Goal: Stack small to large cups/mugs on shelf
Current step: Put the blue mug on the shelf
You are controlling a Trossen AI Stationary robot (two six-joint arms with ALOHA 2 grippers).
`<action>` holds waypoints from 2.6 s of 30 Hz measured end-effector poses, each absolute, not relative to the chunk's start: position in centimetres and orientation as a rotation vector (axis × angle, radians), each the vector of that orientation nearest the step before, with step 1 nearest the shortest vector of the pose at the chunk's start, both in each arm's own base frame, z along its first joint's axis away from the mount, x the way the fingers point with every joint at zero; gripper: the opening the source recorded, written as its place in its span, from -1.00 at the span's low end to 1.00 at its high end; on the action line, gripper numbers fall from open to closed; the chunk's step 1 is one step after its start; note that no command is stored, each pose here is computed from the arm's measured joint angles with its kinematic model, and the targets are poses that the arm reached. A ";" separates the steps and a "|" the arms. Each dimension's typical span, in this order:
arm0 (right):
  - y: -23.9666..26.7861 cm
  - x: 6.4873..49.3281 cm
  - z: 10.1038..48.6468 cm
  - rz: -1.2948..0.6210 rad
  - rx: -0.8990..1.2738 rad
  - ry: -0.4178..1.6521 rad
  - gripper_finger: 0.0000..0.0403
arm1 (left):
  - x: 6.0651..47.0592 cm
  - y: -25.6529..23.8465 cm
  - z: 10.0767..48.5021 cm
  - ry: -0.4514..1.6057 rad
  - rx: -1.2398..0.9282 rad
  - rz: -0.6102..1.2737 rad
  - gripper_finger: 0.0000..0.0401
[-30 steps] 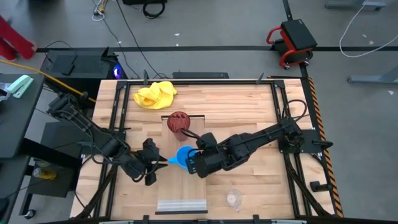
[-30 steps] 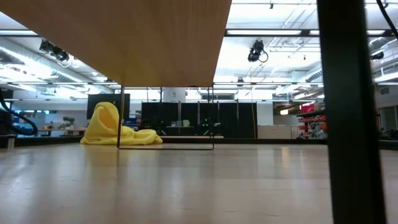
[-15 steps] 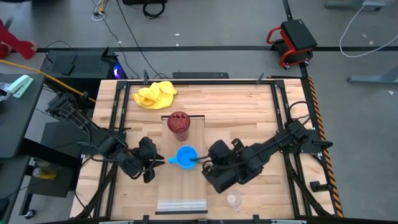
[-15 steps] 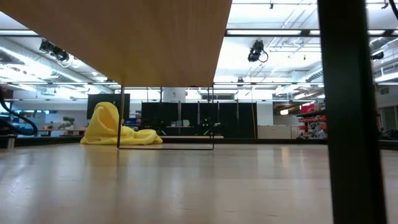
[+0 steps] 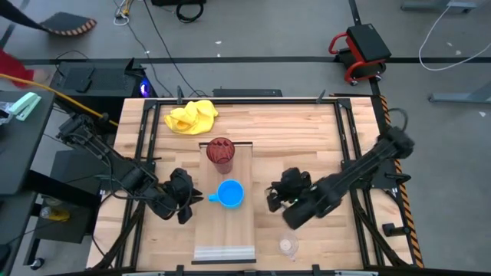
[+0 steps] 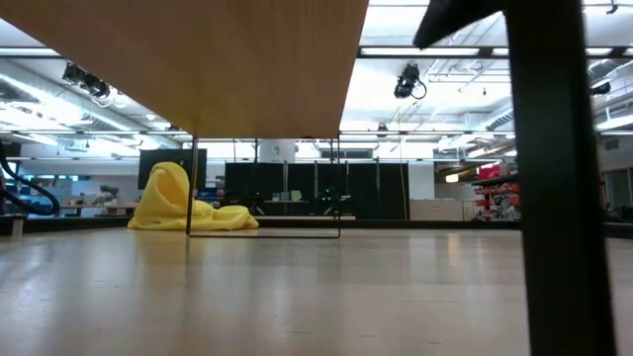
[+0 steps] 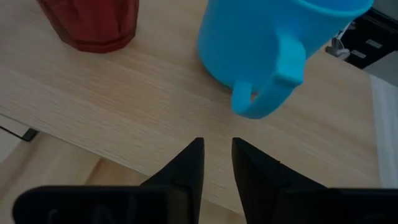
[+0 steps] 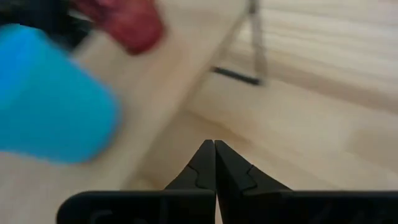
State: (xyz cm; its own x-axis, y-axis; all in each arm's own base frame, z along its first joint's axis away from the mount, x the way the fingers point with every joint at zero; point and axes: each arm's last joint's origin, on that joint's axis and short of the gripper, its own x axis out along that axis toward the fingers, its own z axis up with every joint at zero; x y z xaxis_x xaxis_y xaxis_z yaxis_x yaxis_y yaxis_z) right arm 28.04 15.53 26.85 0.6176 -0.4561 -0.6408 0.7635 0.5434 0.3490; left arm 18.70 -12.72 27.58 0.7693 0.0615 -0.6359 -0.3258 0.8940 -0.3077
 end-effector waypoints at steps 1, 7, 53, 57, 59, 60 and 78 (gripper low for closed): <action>15.3 27.9 26.6 -0.709 0.686 0.482 -0.99 | 18.7 -12.7 27.6 0.661 -0.421 0.219 -0.56; 13.9 28.7 25.1 -0.483 0.766 0.268 -0.99 | 18.7 -12.7 27.6 0.650 -0.427 0.228 -0.58; 11.8 35.2 25.4 -0.416 0.626 0.401 -1.00 | 17.4 -13.4 27.1 0.701 -0.531 0.278 -0.66; 11.7 35.4 25.7 -0.384 0.621 0.390 -1.00 | 17.4 -13.8 27.2 0.685 -0.562 0.259 -0.65; 11.7 35.5 25.8 -0.373 0.616 0.375 -1.00 | 17.4 -13.9 27.3 0.676 -0.566 0.256 -0.65; 11.8 35.6 25.9 -0.368 0.615 0.367 -1.00 | 17.4 -13.9 27.3 0.671 -0.567 0.256 -0.65; 14.1 34.6 25.7 -0.314 0.588 0.407 -1.00 | 17.5 -13.8 27.3 0.633 -0.551 0.287 -0.68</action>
